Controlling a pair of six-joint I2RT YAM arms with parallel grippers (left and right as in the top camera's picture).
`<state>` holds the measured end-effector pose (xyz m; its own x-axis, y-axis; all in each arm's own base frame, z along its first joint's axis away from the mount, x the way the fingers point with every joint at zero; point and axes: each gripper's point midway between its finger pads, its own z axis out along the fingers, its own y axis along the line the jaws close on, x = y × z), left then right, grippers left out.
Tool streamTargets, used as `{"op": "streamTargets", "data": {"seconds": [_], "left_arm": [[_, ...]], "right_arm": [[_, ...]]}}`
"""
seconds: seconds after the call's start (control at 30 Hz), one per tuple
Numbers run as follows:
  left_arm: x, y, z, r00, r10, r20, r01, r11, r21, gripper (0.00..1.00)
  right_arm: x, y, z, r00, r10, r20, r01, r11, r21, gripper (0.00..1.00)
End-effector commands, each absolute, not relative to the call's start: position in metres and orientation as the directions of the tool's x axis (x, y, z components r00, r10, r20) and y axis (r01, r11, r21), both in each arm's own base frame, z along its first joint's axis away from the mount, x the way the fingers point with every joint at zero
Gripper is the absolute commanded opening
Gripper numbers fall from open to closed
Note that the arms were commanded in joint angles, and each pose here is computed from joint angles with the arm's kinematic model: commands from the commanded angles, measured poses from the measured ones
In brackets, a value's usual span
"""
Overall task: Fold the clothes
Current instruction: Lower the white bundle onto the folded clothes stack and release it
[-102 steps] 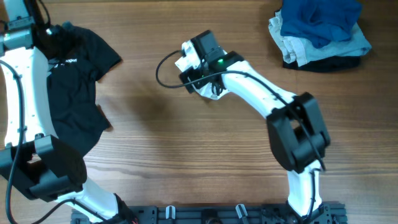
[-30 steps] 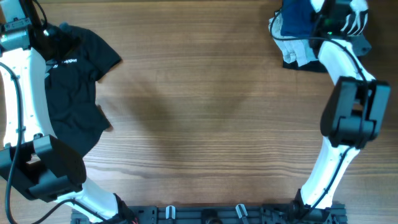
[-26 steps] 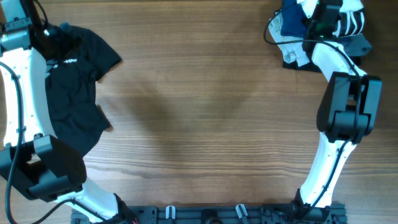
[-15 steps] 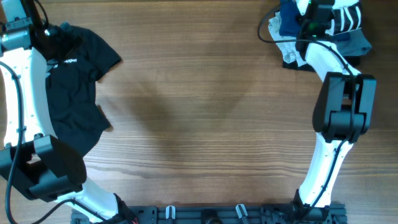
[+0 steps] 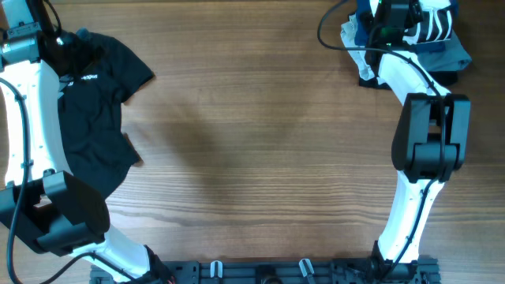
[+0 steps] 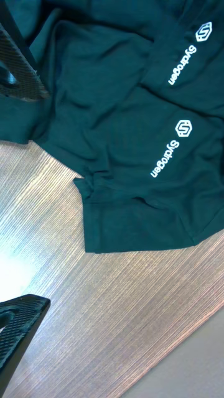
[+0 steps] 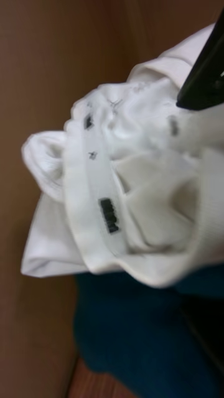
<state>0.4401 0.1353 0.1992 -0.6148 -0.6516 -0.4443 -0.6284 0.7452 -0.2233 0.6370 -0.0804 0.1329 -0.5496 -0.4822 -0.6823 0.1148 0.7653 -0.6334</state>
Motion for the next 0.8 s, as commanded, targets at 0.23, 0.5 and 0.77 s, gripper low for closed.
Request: {"op": "streamTargets", "data": {"seconds": [0.23, 0.5, 0.77], "left_arm": [[0.441, 0.133, 0.195, -0.614, -0.660, -0.432, -0.634, 0.739, -0.229, 1.00], [0.441, 0.133, 0.195, -0.614, -0.660, -0.432, -0.634, 0.739, -0.228, 1.00], [0.442, 0.133, 0.193, -0.616, -0.661, -0.429, -0.634, 0.739, -0.227, 1.00]], "right_arm": [[0.616, -0.010, 0.294, -0.226, -0.228, -0.947, 0.086, 0.964, -0.253, 1.00], [0.610, -0.086, 0.295, -0.223, -0.091, -0.971, 0.214, 0.967, -0.140, 1.00], [0.630, -0.141, 0.236, -0.211, 0.044, -0.976, 0.173, 0.985, 0.006, 1.00]]}}
